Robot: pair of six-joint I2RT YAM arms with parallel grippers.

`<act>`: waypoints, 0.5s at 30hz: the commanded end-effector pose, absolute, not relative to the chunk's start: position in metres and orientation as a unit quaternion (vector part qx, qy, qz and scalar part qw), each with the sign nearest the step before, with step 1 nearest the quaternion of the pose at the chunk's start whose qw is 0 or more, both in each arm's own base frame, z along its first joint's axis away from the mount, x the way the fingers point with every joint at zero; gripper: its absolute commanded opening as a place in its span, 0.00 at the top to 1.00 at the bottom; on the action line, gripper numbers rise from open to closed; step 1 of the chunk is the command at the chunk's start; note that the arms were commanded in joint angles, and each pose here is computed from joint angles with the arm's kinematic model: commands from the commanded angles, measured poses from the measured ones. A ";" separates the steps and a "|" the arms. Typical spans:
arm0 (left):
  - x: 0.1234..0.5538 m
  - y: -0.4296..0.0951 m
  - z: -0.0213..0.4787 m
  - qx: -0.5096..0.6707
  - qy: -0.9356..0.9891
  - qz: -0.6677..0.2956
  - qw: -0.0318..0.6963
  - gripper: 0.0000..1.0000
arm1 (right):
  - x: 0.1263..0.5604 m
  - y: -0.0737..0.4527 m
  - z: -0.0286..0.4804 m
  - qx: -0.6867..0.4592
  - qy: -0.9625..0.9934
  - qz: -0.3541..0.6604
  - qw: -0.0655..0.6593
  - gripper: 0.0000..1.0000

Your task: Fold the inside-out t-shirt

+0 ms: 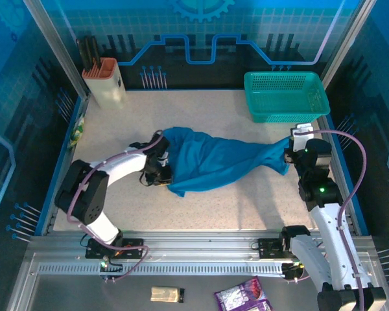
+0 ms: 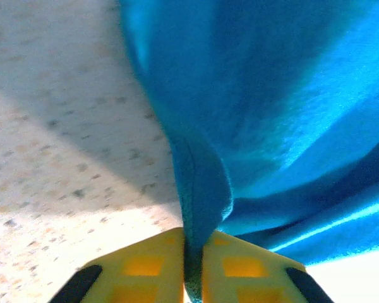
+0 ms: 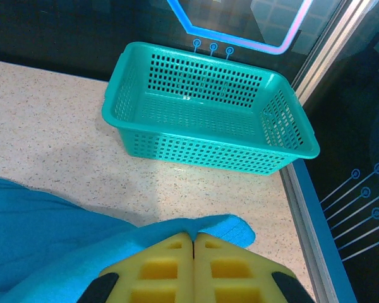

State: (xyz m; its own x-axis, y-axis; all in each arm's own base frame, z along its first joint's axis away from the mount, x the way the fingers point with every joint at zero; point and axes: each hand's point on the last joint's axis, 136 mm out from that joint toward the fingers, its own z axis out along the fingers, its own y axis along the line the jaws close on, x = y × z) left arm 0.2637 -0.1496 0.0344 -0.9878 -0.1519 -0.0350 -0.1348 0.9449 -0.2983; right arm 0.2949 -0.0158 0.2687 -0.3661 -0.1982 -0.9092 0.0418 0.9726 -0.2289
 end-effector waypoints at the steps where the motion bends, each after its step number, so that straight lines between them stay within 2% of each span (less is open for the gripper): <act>1: 0.271 -0.149 0.052 -0.109 0.968 -0.219 0.058 0.92 | 0.294 -0.021 0.279 -0.036 0.810 -0.113 0.574 1.00; 6: 0.293 -0.151 0.096 -0.117 0.933 -0.315 0.128 0.95 | 0.296 -0.020 0.285 -0.034 0.805 -0.108 0.582 1.00; 11: 0.303 -0.179 0.195 -0.012 0.872 -0.434 0.227 0.93 | 0.301 -0.018 0.303 -0.043 0.795 -0.109 0.595 1.00; 13: 0.293 -0.179 0.208 -0.003 0.866 -0.441 0.236 0.89 | 0.301 -0.018 0.307 -0.046 0.792 -0.114 0.599 1.00; 15: 0.277 -0.172 0.190 -0.025 0.883 -0.422 0.206 0.86 | 0.300 -0.020 0.306 -0.048 0.792 -0.122 0.596 1.00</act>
State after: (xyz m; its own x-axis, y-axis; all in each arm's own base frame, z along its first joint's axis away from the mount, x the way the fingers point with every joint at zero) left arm 0.2948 -0.1670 0.1798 -0.8988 -0.2577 -0.3545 0.0924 0.6792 -0.7281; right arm 0.2991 -0.0147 0.2778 -0.3547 -0.2072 -0.9117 0.0359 0.9714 -0.2347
